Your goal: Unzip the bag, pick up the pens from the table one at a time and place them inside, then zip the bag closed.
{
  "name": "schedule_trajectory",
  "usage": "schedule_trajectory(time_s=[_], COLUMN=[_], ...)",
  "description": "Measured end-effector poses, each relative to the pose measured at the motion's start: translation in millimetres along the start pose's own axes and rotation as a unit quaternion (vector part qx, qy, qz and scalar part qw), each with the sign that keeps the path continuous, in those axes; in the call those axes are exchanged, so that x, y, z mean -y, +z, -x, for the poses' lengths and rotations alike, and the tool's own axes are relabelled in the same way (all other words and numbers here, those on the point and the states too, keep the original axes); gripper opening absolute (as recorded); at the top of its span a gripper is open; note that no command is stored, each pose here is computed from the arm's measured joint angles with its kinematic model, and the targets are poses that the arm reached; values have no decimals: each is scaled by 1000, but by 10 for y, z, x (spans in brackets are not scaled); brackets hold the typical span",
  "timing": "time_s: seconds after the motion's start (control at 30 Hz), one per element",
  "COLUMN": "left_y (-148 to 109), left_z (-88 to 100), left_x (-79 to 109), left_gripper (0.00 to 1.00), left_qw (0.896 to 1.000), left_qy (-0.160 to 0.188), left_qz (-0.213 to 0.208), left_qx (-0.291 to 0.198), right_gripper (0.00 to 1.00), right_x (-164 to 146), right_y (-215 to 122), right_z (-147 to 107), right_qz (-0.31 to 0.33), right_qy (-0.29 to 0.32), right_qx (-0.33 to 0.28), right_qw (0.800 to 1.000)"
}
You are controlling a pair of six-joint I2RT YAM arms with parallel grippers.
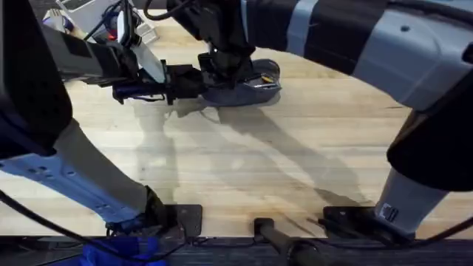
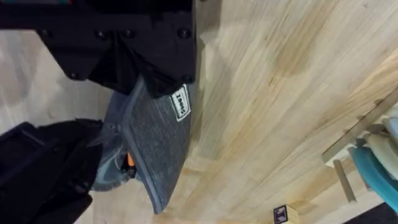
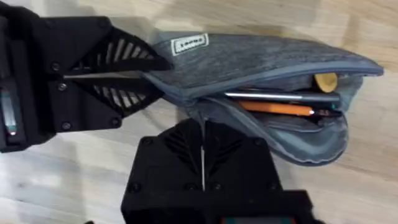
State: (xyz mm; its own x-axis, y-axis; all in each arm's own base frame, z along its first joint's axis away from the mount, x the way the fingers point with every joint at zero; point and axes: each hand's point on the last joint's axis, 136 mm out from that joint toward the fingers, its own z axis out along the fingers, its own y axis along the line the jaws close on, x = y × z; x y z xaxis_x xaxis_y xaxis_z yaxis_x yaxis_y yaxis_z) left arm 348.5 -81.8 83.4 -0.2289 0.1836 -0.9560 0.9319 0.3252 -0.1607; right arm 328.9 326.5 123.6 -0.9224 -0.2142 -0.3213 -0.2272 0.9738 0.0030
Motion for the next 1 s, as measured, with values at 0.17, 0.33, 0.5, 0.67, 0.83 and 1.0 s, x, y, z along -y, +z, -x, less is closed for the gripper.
schedule_trajectory(time_s=[0.17,0.33,0.5,0.67,0.83,1.0], left_y=[9,11,15,19,22,34], left_z=[0,-1,0,1,1,2], left_x=[7,9,9,10,12,20], left_gripper=[43,43,43,43,43,43], left_qw=[1000,1000,1000,1000,1000,1000], left_qy=[0,0,2,2,2,3], left_qz=[-2,-2,-2,-2,-3,-5], left_qx=[0,0,-1,-1,-1,-1], right_gripper=[30,29,29,30,29,29], right_x=[80,180,278,323,344,449], right_y=[-1,20,37,41,40,41], right_z=[2,34,55,79,71,47], right_qz=[-4,-2,0,6,9,6], right_qy=[-14,-17,-21,-30,-39,-34], right_qx=[-9,-18,-27,-31,-36,-52], right_qw=[1000,1000,999,999,999,998])
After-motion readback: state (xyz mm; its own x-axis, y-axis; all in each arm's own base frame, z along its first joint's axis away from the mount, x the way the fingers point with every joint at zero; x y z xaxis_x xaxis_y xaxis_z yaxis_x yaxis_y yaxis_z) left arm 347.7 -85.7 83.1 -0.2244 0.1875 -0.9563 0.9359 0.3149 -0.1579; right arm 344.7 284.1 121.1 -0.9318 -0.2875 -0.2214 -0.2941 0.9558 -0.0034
